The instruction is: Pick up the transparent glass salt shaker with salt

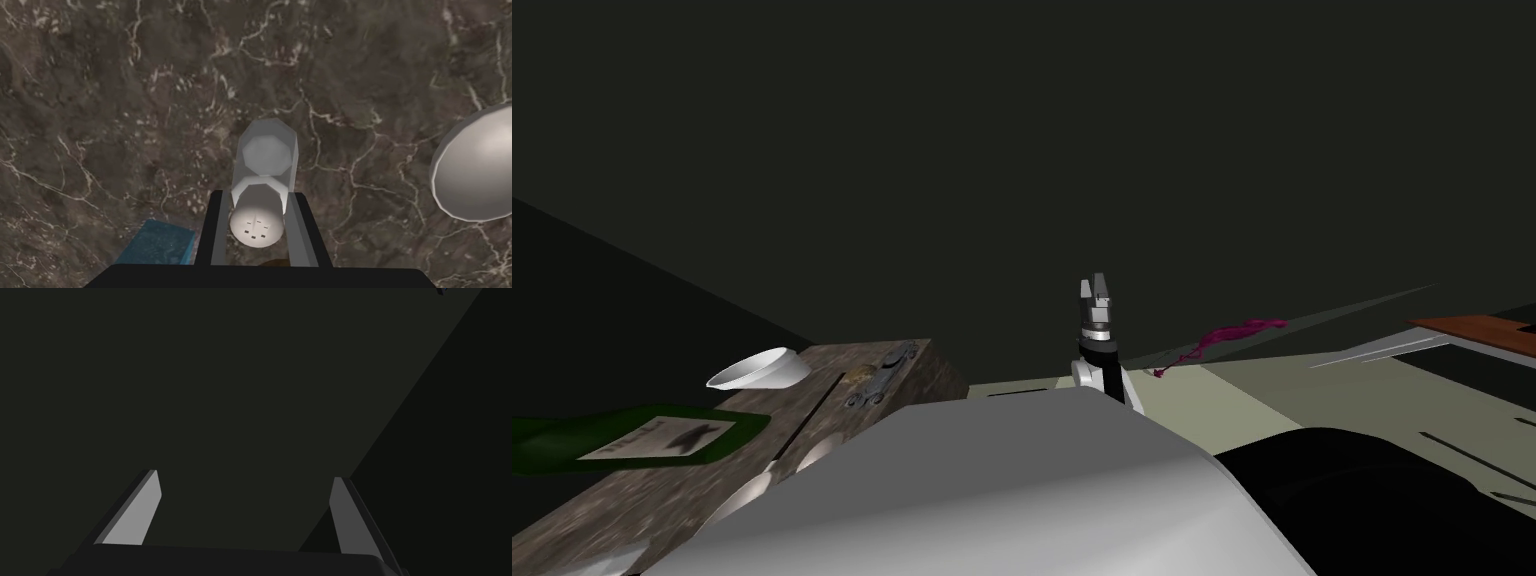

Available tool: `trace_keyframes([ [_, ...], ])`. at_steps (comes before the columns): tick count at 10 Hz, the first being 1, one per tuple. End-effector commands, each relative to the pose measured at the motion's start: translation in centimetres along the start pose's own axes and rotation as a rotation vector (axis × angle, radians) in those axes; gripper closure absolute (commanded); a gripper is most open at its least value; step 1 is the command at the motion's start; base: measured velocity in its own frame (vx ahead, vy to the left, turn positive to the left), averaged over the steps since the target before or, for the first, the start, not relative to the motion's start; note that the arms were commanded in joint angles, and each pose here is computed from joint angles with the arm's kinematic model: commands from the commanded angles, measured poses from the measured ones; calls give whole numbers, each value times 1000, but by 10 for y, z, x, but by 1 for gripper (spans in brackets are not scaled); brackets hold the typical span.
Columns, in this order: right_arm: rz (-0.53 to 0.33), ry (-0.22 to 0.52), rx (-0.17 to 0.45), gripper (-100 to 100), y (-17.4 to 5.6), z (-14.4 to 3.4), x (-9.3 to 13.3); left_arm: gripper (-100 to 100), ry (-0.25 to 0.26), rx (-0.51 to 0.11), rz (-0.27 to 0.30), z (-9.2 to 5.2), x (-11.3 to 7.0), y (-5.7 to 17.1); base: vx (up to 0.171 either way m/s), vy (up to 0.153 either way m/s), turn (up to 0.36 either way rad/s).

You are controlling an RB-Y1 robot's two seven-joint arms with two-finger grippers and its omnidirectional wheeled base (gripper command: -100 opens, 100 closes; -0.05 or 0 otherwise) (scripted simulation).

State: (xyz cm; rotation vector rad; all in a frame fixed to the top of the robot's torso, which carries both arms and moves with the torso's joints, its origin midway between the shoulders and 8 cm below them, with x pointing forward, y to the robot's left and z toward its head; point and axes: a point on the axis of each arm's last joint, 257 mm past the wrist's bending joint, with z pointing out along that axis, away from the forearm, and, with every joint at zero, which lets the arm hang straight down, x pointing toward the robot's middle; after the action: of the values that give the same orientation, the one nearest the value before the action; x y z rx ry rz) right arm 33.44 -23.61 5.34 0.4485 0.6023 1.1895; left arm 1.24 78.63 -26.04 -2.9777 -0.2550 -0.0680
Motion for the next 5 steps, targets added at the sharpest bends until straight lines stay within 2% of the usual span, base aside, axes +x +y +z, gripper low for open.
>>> trace_keyframes([
  [1,0,0,0,0,0,0,0,100,-2,-1,11,-6,-4,-3,84,-27,85],
  [3,0,0,0,0,0,0,0,100,-3,-3,21,-13,-9,-5,89,-13,65],
  [4,0,0,0,0,0,0,0,100,-3,-3,14,-11,-7,-5,35,-5,17],
  [5,0,0,0,0,0,0,0,0,-3,-3,16,-11,-8,-5,6,-2,-3],
])
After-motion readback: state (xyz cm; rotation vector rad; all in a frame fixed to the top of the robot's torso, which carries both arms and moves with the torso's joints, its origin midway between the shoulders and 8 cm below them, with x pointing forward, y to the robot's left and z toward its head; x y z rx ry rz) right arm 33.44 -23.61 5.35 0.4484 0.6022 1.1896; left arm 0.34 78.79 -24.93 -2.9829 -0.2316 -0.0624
